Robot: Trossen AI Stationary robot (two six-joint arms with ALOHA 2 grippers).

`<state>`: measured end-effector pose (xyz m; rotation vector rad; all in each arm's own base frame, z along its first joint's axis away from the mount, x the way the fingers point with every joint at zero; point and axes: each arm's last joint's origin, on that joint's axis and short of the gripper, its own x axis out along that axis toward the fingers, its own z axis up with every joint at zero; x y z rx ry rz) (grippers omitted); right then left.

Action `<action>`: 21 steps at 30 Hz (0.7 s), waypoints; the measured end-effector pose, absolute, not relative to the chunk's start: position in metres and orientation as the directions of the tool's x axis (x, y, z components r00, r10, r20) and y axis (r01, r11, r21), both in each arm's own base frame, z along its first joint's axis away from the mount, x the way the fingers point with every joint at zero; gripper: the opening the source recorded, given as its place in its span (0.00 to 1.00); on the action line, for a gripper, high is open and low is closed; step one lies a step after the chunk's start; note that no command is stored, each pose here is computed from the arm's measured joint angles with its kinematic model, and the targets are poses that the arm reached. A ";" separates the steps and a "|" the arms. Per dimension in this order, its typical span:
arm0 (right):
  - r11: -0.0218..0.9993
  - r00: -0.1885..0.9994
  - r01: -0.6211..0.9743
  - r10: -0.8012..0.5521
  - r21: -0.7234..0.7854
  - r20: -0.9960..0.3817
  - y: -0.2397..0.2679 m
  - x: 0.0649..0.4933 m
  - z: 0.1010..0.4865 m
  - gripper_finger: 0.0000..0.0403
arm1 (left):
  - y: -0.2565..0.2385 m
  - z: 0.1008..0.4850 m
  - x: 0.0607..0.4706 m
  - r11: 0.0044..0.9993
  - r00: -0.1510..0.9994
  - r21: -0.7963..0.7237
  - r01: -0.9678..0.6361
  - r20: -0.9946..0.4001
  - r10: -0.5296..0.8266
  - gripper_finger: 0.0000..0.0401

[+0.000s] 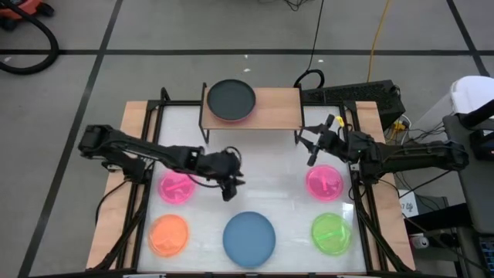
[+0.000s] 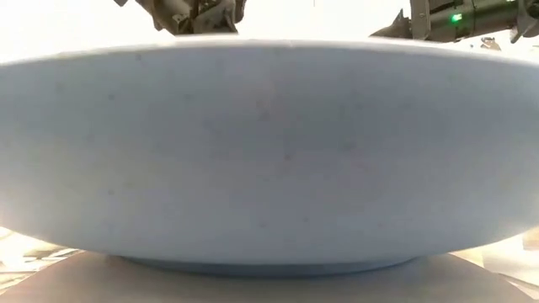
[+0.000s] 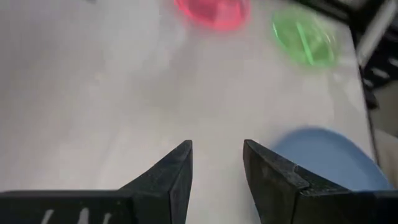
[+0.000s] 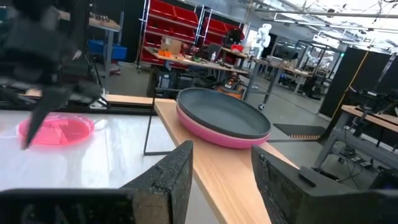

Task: Place and stack plates onto a shelf
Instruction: Stack the blue plate on the black plate on the shelf

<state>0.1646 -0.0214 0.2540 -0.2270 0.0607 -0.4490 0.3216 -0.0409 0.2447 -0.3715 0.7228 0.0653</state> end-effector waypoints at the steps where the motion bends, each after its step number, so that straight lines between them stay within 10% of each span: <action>1: 0.876 0.900 0.423 -0.436 -0.231 -0.008 -0.021 0.164 0.254 0.36 | -0.042 0.240 0.326 0.925 0.735 -0.335 -0.181 -0.671 -0.100 0.37; 21: 0.879 0.900 0.423 -0.435 -0.222 -0.008 -0.021 0.164 0.254 0.36 | -0.058 0.174 0.348 0.871 0.523 -0.461 -0.169 -0.791 -0.317 0.37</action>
